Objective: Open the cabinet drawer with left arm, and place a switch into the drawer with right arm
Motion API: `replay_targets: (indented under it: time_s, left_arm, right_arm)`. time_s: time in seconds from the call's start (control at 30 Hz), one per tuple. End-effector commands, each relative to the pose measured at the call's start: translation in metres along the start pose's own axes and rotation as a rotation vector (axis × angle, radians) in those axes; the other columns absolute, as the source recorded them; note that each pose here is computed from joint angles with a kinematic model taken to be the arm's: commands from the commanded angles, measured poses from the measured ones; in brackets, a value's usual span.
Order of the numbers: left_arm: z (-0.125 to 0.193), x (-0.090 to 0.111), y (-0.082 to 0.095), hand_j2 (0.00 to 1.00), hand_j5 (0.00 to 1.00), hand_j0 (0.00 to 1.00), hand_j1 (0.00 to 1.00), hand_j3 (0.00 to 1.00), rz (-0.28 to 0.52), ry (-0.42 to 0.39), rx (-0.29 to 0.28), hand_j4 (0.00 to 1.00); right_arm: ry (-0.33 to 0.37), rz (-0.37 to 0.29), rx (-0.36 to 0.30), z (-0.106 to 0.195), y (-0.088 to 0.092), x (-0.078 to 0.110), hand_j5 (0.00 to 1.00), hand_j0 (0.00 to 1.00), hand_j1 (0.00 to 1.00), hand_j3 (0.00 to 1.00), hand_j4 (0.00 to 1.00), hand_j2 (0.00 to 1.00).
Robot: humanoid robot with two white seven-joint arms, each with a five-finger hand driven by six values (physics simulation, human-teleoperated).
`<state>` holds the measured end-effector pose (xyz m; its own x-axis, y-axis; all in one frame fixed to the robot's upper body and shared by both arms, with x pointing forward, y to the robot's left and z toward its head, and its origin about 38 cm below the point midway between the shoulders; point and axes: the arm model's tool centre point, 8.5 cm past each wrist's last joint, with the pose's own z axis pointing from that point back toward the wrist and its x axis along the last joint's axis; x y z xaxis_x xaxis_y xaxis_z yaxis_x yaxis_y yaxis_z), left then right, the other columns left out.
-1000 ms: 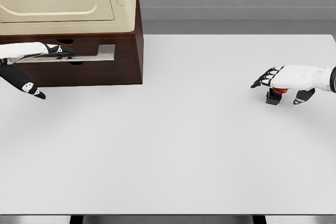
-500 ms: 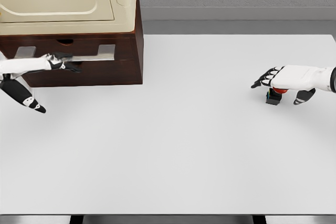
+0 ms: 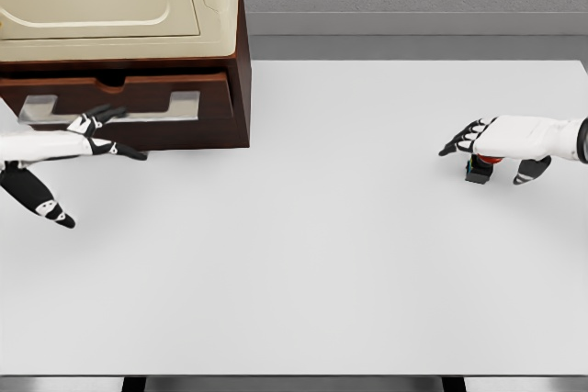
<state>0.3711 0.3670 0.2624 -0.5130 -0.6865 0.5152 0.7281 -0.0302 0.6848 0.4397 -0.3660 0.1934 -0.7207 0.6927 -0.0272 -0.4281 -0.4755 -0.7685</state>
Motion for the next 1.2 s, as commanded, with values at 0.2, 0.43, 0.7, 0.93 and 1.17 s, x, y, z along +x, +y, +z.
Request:
replay_targets:
  time_s: [0.2, 0.43, 0.7, 0.93, 1.17]
  left_arm:
    - [0.009, 0.006, -0.008, 1.00, 1.00, 1.00, 1.00, 1.00, -0.002, -0.026, -0.016, 1.00]
    - [0.018, 0.010, -0.010, 1.00, 1.00, 1.00, 1.00, 1.00, -0.020, -0.033, -0.017, 1.00]
    - [0.025, 0.010, -0.018, 1.00, 1.00, 1.00, 1.00, 1.00, -0.027, -0.049, -0.032, 1.00]
    - [0.032, 0.013, -0.025, 1.00, 1.00, 1.00, 1.00, 1.00, -0.036, -0.060, -0.044, 1.00]
    - [0.038, 0.014, -0.030, 1.00, 1.00, 1.00, 1.00, 1.00, -0.046, -0.073, -0.052, 1.00]
  right_arm:
    - [0.001, -0.003, -0.003, 0.001, -0.001, 0.000, 1.00, 1.00, 1.00, 1.00, 1.00, 1.00]
    - [0.001, -0.003, -0.003, 0.001, -0.001, 0.000, 1.00, 1.00, 1.00, 1.00, 1.00, 1.00]
    - [0.001, -0.003, -0.003, 0.001, -0.001, 0.000, 1.00, 1.00, 1.00, 1.00, 1.00, 1.00]
    - [0.001, -0.003, -0.003, 0.001, -0.001, 0.000, 1.00, 1.00, 1.00, 1.00, 1.00, 1.00]
    - [0.001, -0.003, -0.003, 0.001, -0.001, 0.000, 1.00, 1.00, 1.00, 1.00, 1.00, 1.00]
